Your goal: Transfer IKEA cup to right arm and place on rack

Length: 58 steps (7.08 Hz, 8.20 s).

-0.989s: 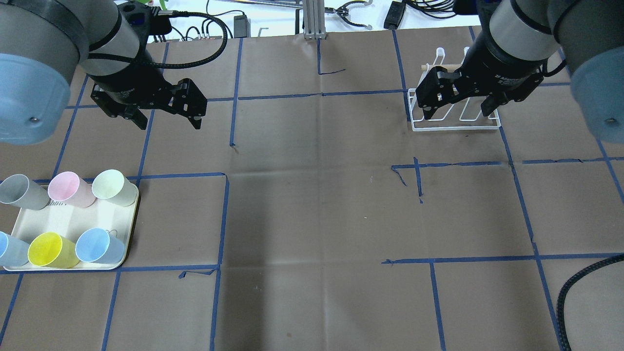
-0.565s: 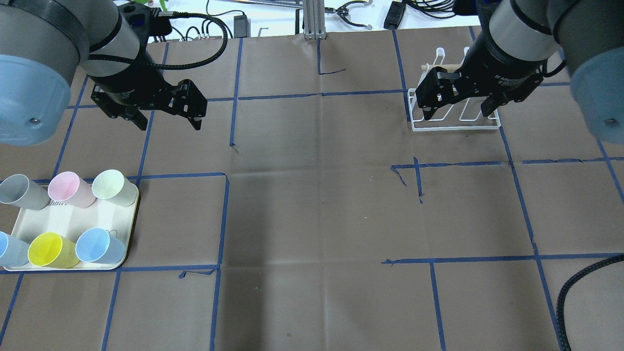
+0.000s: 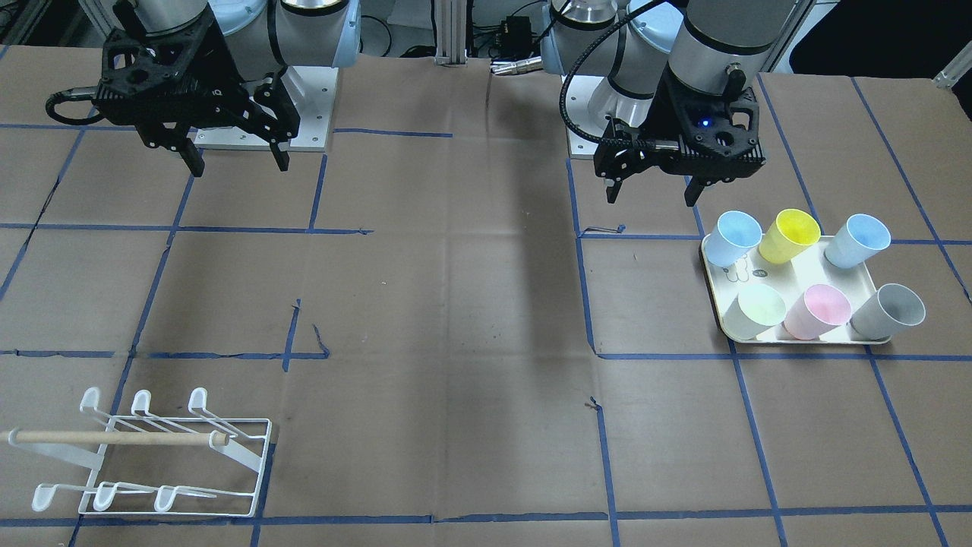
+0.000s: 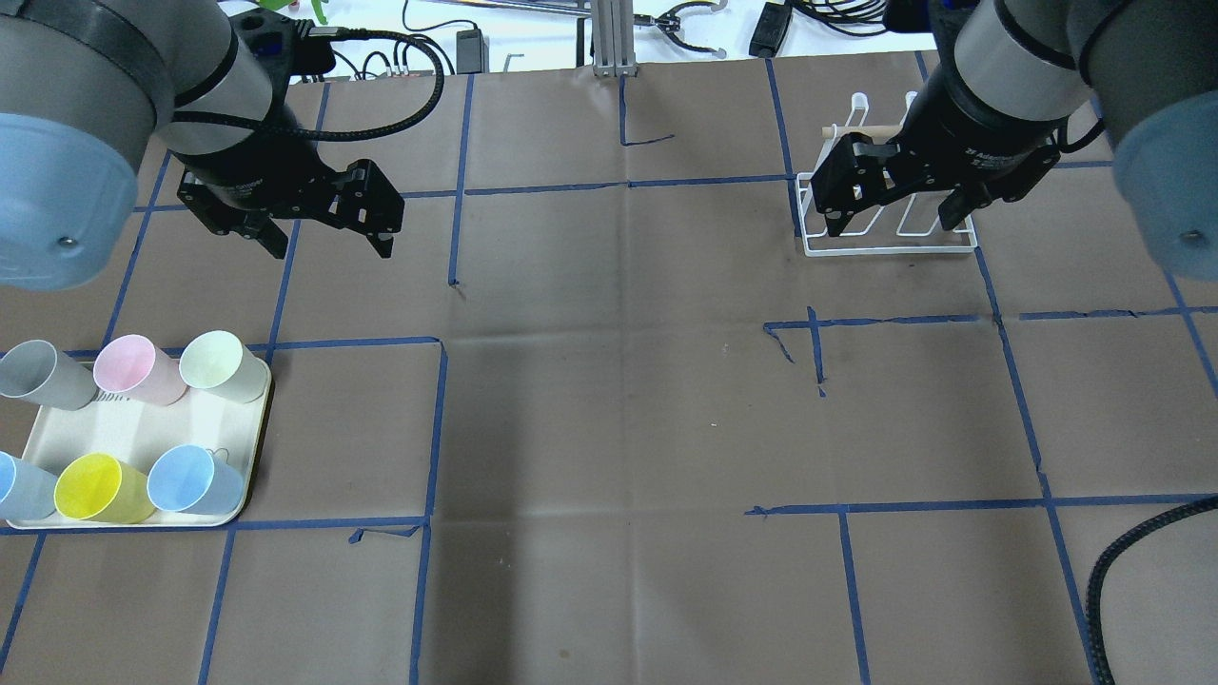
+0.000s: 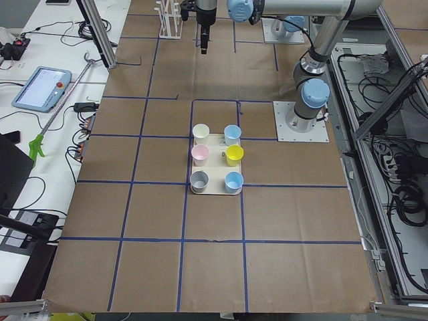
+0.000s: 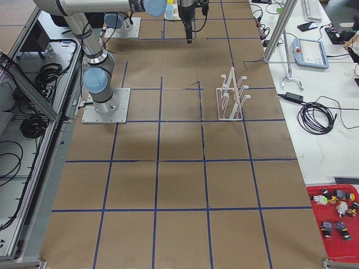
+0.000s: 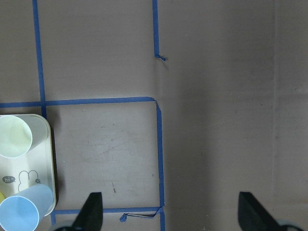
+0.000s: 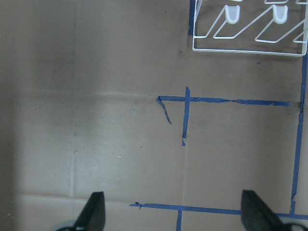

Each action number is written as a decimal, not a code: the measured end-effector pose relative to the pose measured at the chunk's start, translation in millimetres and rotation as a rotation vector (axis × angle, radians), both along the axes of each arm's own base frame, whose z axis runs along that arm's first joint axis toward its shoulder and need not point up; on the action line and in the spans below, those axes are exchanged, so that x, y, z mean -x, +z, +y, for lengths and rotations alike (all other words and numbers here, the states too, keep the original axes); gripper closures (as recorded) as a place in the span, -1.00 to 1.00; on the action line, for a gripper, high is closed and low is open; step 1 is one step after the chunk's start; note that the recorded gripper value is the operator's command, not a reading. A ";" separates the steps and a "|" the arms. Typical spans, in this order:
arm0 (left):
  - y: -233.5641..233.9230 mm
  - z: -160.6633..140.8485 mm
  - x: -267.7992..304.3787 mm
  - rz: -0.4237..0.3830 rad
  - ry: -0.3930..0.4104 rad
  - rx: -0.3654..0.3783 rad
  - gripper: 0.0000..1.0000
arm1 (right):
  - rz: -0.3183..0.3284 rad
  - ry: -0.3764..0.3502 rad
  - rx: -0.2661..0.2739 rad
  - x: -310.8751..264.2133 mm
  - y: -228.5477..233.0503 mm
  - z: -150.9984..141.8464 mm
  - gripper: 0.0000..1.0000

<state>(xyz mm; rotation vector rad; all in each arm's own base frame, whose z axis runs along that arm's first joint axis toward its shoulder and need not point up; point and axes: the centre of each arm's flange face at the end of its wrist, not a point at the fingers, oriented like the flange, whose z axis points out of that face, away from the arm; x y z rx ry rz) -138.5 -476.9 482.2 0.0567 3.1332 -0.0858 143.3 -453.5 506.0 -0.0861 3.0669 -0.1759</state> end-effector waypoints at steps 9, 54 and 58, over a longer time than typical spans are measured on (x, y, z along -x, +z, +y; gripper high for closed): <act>-55.2 28.7 -189.2 0.007 -0.070 -0.078 -0.99 | 0.000 -0.003 -0.009 1.4 -2.7 0.3 -1.00; -155.6 -24.2 51.0 0.860 -0.889 1.059 0.93 | -0.228 -0.350 0.222 -13.7 -26.5 -25.8 -1.00; -155.6 -18.7 57.8 0.874 -0.887 1.066 0.82 | -0.710 -0.685 0.532 -31.6 -47.3 -1.5 -1.00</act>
